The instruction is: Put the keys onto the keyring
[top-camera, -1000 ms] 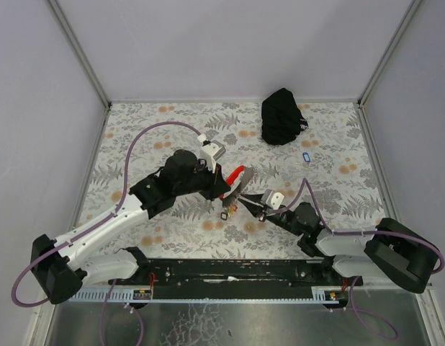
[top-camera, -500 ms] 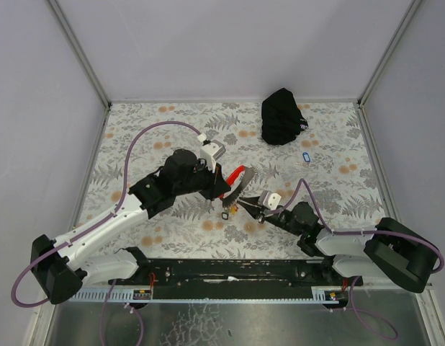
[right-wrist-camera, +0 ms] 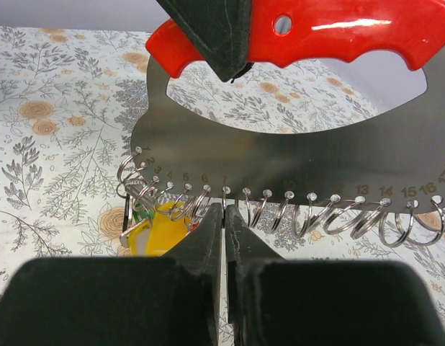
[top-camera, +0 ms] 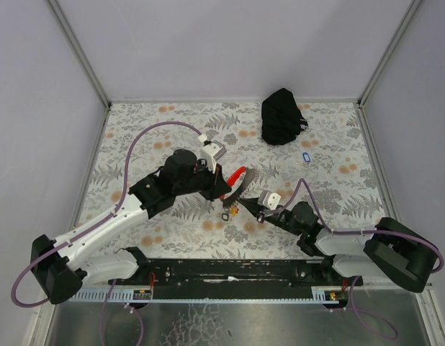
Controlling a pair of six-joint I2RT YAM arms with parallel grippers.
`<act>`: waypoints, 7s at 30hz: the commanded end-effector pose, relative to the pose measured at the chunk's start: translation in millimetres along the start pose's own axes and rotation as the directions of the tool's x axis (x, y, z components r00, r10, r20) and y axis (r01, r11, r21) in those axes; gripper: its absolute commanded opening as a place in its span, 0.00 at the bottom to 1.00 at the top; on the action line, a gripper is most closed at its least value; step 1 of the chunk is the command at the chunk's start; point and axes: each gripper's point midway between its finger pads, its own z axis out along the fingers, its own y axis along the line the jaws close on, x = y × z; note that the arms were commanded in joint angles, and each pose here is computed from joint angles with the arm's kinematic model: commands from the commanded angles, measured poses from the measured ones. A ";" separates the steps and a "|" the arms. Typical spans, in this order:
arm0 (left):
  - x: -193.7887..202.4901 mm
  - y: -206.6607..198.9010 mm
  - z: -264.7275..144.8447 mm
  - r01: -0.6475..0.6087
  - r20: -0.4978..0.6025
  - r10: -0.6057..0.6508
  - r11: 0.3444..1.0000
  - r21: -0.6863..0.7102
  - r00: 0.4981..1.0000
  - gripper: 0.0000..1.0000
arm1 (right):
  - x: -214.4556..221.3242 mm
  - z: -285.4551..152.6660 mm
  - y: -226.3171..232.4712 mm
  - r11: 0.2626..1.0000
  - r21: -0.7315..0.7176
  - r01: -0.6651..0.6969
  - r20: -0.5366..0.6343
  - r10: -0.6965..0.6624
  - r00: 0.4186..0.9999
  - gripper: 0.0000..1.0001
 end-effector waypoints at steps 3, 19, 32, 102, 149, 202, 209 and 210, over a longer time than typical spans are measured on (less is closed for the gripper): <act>-28.3 -4.5 -6.4 -0.014 0.105 0.014 1.000 -0.004 0.994 0.00 | -32.5 3.9 -9.6 0.999 0.038 0.030 0.092 -0.034 0.995 0.00; 12.1 19.8 7.1 0.220 0.202 -0.219 0.975 0.019 0.955 0.13 | -37.8 3.5 -3.6 0.999 -0.008 0.051 0.083 -0.050 0.995 0.00; 58.8 65.3 0.6 0.306 0.298 -0.283 0.952 -0.032 0.912 0.47 | -28.3 14.8 1.6 0.992 -0.095 0.087 -0.051 -0.092 0.994 0.00; 86.8 36.3 43.8 -0.463 0.337 0.376 0.856 0.231 0.863 0.50 | 18.6 11.6 28.0 0.942 -0.330 0.067 -0.121 -0.112 0.986 0.00; 105.0 33.0 59.8 -0.482 0.210 0.436 0.822 0.302 0.875 0.00 | 10.9 8.1 33.8 0.928 -0.367 0.055 -0.099 -0.098 0.990 0.02; 88.1 32.4 39.2 -0.513 0.303 0.446 0.835 0.199 0.842 0.00 | 38.8 -62.9 -160.6 0.666 0.736 -0.119 -0.294 0.472 0.831 0.78; 86.0 32.6 38.1 -0.510 0.307 0.443 0.838 0.191 0.842 0.00 | 75.9 -108.0 -217.6 0.437 0.886 -0.157 -0.197 0.661 0.724 0.73; 85.8 32.2 38.1 -0.510 0.308 0.442 0.838 0.193 0.843 0.00 | 80.5 -113.6 -226.5 0.406 0.901 -0.154 -0.182 0.676 0.714 0.72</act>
